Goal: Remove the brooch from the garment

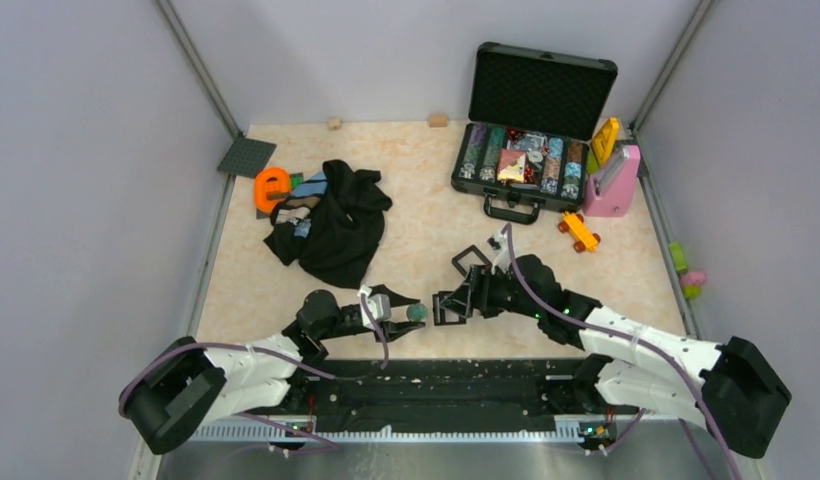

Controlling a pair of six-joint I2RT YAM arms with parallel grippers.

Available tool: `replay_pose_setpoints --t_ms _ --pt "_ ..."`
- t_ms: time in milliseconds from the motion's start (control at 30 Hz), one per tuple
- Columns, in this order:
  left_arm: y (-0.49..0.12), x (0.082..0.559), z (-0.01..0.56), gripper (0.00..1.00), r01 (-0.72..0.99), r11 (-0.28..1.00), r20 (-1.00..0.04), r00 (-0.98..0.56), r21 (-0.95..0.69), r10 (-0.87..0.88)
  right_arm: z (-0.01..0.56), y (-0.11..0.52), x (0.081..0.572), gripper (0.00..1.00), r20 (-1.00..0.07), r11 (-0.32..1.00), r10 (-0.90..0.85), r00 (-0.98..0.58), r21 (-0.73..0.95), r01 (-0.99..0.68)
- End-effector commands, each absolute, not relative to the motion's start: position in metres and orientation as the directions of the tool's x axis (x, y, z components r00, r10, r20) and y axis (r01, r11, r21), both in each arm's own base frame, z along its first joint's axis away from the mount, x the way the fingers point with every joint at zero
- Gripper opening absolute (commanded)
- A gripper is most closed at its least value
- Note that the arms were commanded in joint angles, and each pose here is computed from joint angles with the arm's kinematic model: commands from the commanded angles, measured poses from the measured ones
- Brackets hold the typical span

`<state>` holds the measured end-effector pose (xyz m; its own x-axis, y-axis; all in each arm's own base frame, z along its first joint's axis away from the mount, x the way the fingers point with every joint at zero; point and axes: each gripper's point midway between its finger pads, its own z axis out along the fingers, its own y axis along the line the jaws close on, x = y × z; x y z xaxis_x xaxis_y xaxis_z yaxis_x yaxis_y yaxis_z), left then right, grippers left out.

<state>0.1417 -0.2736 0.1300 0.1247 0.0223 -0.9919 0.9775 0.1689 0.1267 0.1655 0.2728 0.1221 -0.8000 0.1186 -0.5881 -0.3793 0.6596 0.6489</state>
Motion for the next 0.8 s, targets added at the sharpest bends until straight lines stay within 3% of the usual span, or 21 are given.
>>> replay_pose_setpoints --t_ms 0,500,767 --pt "-0.277 0.149 0.140 0.29 0.966 0.181 -0.982 0.187 0.187 0.018 0.143 0.283 0.174 0.57 -0.570 0.458 0.220 -0.792 0.777 -0.432" --pt "-0.271 0.183 0.110 0.31 0.933 0.326 -0.983 0.108 0.152 0.151 0.129 0.310 0.191 0.51 -0.463 0.192 0.179 -0.868 0.882 -0.430" --pt "-0.267 0.202 0.096 0.31 0.896 0.437 -0.987 0.002 0.074 0.163 0.113 0.324 0.205 0.42 -0.377 0.067 0.137 -0.916 0.926 -0.371"
